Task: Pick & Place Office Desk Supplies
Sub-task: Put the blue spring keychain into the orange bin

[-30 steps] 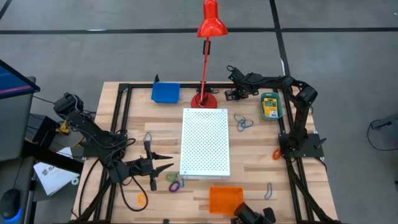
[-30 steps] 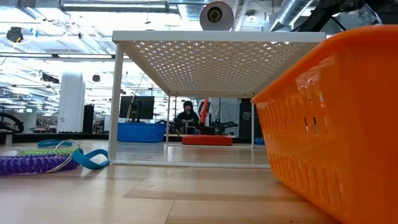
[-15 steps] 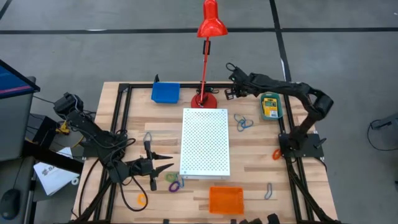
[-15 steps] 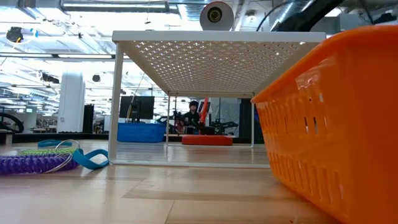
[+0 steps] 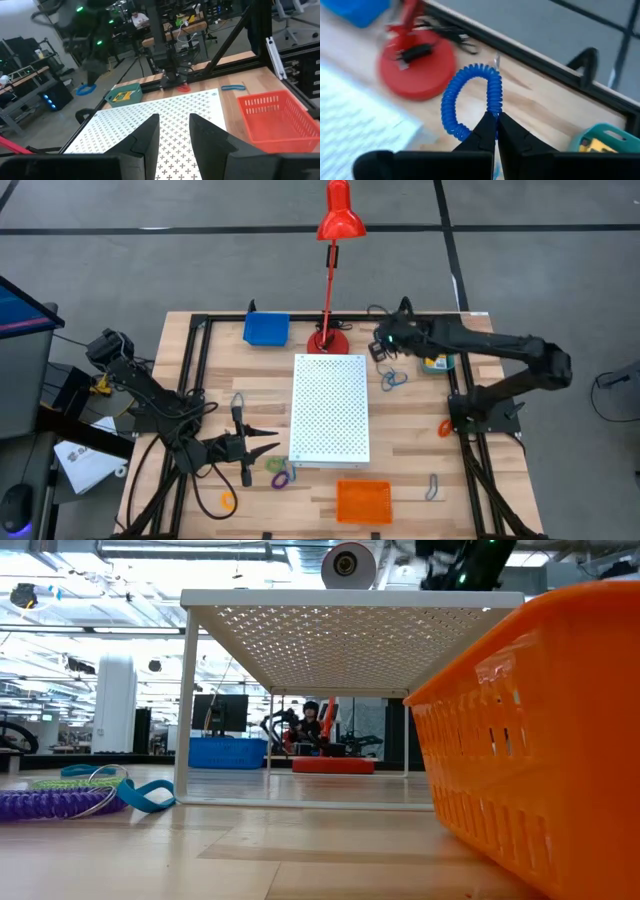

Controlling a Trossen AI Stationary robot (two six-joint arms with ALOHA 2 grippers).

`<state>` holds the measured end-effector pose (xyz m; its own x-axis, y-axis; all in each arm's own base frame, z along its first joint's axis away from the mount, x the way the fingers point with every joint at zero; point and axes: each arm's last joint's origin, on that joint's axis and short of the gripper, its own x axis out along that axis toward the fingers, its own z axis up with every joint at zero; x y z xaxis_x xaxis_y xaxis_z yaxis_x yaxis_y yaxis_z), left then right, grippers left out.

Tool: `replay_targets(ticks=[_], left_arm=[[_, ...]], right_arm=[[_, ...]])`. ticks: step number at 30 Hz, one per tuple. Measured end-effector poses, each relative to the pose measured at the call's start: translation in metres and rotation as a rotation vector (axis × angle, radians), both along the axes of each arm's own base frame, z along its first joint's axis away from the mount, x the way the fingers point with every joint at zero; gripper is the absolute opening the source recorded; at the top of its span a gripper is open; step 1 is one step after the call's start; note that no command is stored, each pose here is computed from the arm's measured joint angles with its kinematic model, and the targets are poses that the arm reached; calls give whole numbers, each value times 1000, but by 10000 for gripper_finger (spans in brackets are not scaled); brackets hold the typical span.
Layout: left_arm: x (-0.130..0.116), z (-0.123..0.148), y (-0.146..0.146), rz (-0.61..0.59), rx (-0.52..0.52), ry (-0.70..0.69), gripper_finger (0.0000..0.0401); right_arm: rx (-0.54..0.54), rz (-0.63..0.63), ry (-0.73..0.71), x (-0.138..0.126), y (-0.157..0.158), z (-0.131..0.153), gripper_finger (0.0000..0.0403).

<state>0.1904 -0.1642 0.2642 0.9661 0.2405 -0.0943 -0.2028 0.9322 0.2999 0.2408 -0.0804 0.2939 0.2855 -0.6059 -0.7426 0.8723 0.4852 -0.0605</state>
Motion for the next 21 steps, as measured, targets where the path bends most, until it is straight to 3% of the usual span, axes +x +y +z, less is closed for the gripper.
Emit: replay_targets(ticks=[12, 21], left_arm=[[1, 5, -4, -120, -51, -29, 102], [1, 5, -4, -120, -51, -31, 102]], right_arm=[[-68, 317, -132, 5, 132, 5, 0], [96, 431, -233, -26, 227, -12, 0]])
